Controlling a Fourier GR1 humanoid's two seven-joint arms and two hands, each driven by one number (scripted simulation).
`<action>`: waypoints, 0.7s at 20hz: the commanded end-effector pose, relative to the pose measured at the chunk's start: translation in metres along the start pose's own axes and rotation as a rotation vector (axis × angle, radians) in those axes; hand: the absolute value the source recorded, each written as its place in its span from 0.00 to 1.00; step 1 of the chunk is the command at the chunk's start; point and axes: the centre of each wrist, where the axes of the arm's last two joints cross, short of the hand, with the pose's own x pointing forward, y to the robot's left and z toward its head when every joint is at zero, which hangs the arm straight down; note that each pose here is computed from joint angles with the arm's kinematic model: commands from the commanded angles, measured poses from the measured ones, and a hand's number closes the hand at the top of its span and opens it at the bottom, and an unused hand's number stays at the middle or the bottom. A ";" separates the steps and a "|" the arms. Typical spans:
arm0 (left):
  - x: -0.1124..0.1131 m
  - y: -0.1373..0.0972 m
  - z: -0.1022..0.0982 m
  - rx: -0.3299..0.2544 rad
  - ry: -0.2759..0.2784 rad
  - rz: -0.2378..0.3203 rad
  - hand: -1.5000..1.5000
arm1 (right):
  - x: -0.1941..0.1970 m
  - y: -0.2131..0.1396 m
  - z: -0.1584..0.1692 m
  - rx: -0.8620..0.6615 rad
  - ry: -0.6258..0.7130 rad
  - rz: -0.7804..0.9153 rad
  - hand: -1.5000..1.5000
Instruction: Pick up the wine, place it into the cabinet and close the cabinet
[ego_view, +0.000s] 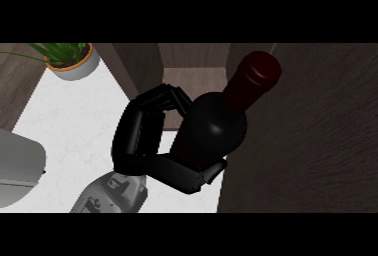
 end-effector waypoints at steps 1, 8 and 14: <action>0.001 -0.007 -0.027 0.028 -0.005 -0.024 1.00 | 0.016 0.000 0.023 0.031 -0.051 -0.040 0.00; -0.017 -0.017 -0.033 0.051 -0.018 -0.082 1.00 | 0.030 -0.004 0.031 0.044 -0.038 -0.016 0.00; -0.026 -0.026 -0.025 0.098 -0.012 -0.058 1.00 | 0.025 -0.002 0.031 0.033 -0.041 0.001 0.00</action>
